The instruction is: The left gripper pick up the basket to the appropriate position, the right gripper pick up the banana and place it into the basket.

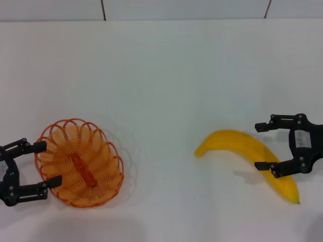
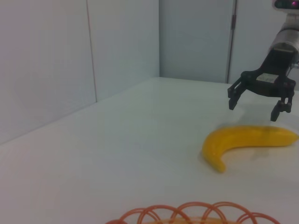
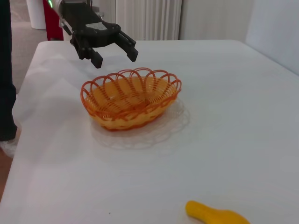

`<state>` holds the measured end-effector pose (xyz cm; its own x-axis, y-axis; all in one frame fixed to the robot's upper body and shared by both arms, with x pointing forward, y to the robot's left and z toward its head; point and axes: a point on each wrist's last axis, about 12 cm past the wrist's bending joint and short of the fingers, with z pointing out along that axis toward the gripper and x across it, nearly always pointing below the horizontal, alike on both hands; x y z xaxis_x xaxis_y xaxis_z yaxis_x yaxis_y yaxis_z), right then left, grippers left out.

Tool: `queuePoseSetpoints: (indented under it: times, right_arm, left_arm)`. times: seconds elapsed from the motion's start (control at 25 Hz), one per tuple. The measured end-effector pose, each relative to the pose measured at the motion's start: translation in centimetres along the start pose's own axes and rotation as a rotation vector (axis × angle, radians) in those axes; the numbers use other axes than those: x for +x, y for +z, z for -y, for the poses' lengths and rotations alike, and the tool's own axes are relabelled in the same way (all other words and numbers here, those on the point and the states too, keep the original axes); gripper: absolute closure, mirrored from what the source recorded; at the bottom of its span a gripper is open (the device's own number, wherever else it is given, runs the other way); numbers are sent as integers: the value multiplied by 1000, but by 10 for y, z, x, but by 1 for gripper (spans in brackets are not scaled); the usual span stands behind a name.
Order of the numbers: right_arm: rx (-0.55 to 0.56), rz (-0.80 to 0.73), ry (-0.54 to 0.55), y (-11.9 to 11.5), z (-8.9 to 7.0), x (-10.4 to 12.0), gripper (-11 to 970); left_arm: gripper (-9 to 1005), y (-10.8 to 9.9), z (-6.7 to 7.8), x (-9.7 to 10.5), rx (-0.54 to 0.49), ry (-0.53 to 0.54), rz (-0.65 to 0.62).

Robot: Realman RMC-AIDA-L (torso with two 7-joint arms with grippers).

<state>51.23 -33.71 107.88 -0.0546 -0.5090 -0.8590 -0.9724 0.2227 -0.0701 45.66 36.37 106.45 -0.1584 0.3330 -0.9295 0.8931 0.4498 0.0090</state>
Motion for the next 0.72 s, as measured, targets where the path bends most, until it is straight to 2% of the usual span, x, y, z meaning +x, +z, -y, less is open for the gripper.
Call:
queuePoseSetpoints:
  times: [0.56, 0.72]
  right_arm:
    - [2, 2, 1, 0, 0, 0, 72]
    - [5, 2, 4, -1, 0, 1, 72]
  left_arm:
    - [116, -1, 0, 0, -4, 4, 4]
    - [118, -6, -2, -9, -44, 33, 95]
